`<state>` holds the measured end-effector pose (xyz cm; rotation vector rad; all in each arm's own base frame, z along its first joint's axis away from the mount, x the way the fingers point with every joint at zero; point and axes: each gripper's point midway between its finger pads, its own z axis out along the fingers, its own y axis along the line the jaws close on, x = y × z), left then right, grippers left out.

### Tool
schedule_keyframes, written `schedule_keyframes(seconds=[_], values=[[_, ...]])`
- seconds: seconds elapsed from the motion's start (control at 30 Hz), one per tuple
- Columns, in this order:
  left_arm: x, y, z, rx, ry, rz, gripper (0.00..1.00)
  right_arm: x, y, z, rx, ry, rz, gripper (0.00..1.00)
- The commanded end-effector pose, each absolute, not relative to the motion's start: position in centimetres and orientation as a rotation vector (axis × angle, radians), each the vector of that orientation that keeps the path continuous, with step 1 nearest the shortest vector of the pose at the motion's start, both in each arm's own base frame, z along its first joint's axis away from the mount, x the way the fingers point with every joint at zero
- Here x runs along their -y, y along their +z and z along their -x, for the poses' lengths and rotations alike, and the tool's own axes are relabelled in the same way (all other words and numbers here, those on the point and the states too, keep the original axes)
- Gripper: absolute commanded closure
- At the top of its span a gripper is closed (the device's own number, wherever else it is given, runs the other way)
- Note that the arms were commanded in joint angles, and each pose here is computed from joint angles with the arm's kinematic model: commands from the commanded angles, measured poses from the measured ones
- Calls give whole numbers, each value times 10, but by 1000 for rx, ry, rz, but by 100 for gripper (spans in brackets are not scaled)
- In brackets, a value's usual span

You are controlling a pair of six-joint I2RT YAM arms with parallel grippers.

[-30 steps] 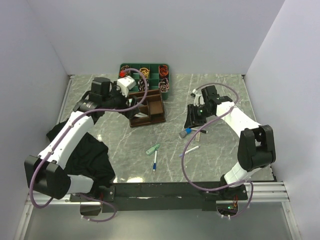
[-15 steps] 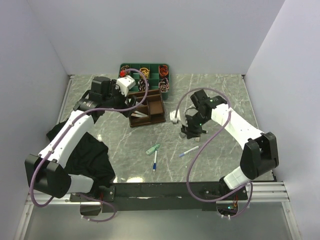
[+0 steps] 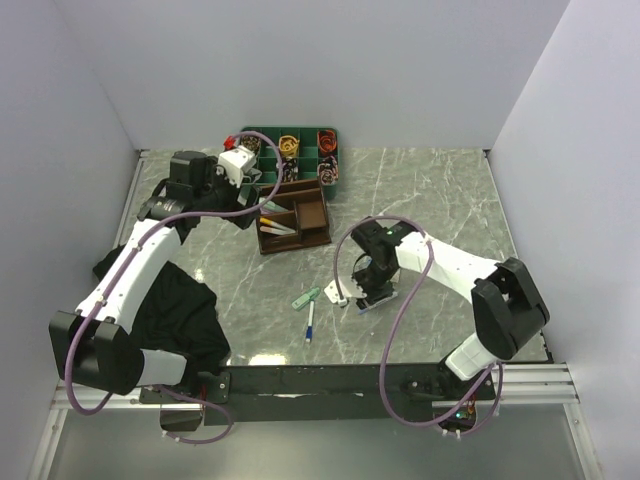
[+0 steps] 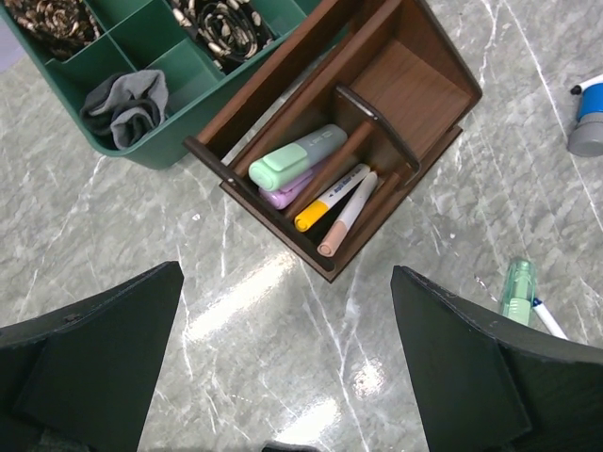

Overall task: Sort the stationery into containers
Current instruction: Pick up the pen from the center of the board.

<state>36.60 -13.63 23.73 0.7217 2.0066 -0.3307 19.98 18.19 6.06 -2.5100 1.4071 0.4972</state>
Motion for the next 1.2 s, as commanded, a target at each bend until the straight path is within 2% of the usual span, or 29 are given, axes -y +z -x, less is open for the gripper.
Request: schedule_keyframes(seconds=[0.0, 0.67, 0.77, 0.8, 0.83, 0.93, 1.0, 1.17], values=[[132, 250, -366, -1958, -326, -702, 1, -188, 48, -197, -1396, 475, 2556, 60], [113, 241, -360, -1986, -349, -603, 1, -172, 8, -190, -1512, 322, 2603, 66], [113, 242, -359, -1983, -361, -593, 1, -174, 1, -195, -1534, 281, 2576, 83], [112, 242, -360, -1984, -360, -592, 1, -176, 1, -198, -1557, 269, 2551, 94], [112, 242, -360, -1982, -360, -592, 0, -178, 2, -199, -1563, 270, 2541, 100], [110, 246, -360, -1970, -352, -590, 1, -199, 27, -212, -1600, 318, 2437, 100], [108, 250, -360, -1960, -341, -587, 1, -228, 69, -238, -1595, 346, 2290, 100], [100, 255, -362, -1950, -345, -541, 1, -299, 173, -267, -1541, 666, 1987, 100]])
